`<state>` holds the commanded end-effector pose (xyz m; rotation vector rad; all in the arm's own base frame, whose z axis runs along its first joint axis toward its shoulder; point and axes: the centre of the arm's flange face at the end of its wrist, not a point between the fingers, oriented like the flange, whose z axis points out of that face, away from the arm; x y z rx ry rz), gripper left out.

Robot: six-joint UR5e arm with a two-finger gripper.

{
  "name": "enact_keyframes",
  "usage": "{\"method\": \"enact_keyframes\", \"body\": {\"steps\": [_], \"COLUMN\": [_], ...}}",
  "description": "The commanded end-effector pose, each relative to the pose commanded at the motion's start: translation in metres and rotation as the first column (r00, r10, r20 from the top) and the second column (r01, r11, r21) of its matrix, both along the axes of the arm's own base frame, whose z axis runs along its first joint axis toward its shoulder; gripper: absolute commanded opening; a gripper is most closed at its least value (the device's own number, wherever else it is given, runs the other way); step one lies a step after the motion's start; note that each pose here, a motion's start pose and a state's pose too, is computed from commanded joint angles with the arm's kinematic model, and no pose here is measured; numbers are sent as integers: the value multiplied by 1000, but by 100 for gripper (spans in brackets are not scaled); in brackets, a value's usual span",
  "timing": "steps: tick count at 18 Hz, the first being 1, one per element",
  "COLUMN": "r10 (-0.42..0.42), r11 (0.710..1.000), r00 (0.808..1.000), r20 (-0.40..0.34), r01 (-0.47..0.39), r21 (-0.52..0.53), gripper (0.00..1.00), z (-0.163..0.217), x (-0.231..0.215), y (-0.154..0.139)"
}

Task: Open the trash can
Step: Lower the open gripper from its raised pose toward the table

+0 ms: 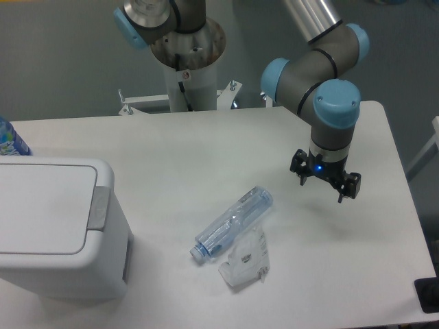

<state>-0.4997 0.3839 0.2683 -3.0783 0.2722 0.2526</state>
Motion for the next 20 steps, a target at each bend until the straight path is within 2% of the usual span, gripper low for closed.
{"method": "enact_keyframes", "body": {"steps": [9, 11, 13, 15, 17, 20], "r10": [15, 68, 142, 249, 367, 459], "r11": [1000, 996, 982, 951, 900, 838], "r00": [1000, 998, 990, 968, 929, 886], "r20": [0, -8, 15, 29, 42, 68], "r01": [-15, -68, -142, -250, -366, -457], "r21": [14, 52, 121, 183, 239, 296], "gripper": [100, 100, 100, 100, 100, 100], "z": [6, 16, 24, 43, 65, 87], "x": [-5, -6, -4, -6, -4, 4], "y": [-4, -2, 6, 18, 41, 70]}}
